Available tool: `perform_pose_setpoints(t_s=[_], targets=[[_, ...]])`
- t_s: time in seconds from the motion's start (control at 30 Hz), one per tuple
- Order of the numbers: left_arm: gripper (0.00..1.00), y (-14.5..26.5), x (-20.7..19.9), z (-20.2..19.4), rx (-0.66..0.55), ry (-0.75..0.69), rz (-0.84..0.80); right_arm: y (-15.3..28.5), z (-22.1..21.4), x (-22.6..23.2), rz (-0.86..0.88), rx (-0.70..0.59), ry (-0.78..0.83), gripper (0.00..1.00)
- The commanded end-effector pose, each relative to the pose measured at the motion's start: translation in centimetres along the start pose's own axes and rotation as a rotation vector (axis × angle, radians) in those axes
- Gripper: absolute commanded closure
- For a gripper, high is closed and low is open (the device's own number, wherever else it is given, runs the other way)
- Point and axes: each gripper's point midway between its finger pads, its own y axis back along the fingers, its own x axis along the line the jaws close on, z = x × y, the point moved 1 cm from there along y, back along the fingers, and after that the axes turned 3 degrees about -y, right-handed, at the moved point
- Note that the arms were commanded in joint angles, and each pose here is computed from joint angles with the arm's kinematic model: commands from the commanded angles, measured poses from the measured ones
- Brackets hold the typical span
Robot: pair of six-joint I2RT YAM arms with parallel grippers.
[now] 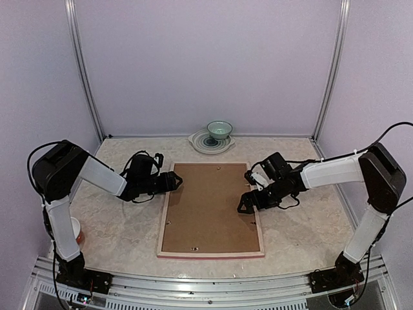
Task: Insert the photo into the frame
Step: Rotate the photo frame at the center of the board.
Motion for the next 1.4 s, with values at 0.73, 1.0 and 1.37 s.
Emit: perform_pose_setpoints(t_s=[0.73,1.0,1.37], targets=[[0.23,-6.4,-7.3,-0.4,0.120,-0.024,-0.155,3.2,-5.1,5.1,0.132,0.086,0.035,0.01],[0.22,-8.4,-8.4,-0.3,0.132,-0.019,-0.181,4.3,-5.7,6.0,0.143,0.090,0.054,0.01],[0.02,-2.8,-2.9,5.1,-0.019,0.107,-0.049,9.3,-1.2,1.2,-0.098,-0.061,0.016,0.01]])
